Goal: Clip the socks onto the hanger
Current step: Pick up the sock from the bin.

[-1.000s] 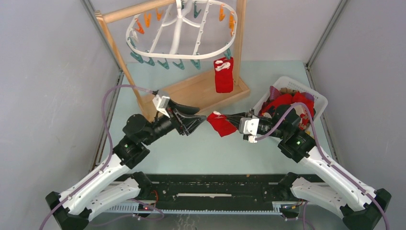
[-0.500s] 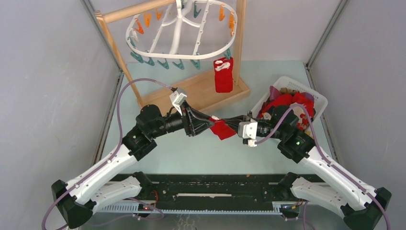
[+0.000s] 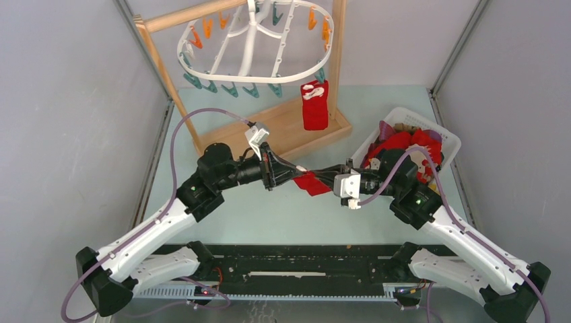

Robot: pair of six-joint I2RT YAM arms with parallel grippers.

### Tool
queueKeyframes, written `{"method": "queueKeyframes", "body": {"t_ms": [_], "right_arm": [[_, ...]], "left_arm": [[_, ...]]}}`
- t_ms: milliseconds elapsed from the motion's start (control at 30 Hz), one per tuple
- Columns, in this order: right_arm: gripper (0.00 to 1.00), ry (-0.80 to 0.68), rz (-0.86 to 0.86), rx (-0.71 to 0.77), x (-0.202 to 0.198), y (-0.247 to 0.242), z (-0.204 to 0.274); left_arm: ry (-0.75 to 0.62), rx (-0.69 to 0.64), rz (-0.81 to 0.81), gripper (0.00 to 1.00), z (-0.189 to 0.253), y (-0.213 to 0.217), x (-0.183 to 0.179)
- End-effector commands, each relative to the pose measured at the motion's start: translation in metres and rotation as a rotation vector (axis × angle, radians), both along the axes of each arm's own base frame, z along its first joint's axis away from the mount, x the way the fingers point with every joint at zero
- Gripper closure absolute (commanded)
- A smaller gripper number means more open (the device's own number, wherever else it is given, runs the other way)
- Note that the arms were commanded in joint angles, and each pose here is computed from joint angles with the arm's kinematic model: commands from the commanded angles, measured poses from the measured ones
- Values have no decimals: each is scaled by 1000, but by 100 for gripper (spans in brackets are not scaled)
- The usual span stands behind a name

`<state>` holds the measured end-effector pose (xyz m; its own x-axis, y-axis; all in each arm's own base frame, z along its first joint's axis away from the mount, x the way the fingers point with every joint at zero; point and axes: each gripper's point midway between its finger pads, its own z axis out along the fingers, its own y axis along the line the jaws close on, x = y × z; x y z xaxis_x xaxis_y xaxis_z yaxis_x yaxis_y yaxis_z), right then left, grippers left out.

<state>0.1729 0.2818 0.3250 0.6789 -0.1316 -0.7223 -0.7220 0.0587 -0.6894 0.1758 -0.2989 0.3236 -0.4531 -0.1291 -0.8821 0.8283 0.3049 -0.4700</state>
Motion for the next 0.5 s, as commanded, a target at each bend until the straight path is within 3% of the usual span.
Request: {"method": "queueKeyframes", "body": {"t_ms": [0,67,267,467], "right_arm": [[87,22,9,14,-4,1,2],[74,57,-10,29,-3,0,4],[48,133,-94,128,6,-5,20],[38,160,-130,160,10,-4,25]], "left_arm": [[-66,-72,52,100,44,7,3],[-73,-93,102,100,49,13,6],[-42,-117,271,100,49,21,17],[4,-136,338,100,48,18,23]]}}
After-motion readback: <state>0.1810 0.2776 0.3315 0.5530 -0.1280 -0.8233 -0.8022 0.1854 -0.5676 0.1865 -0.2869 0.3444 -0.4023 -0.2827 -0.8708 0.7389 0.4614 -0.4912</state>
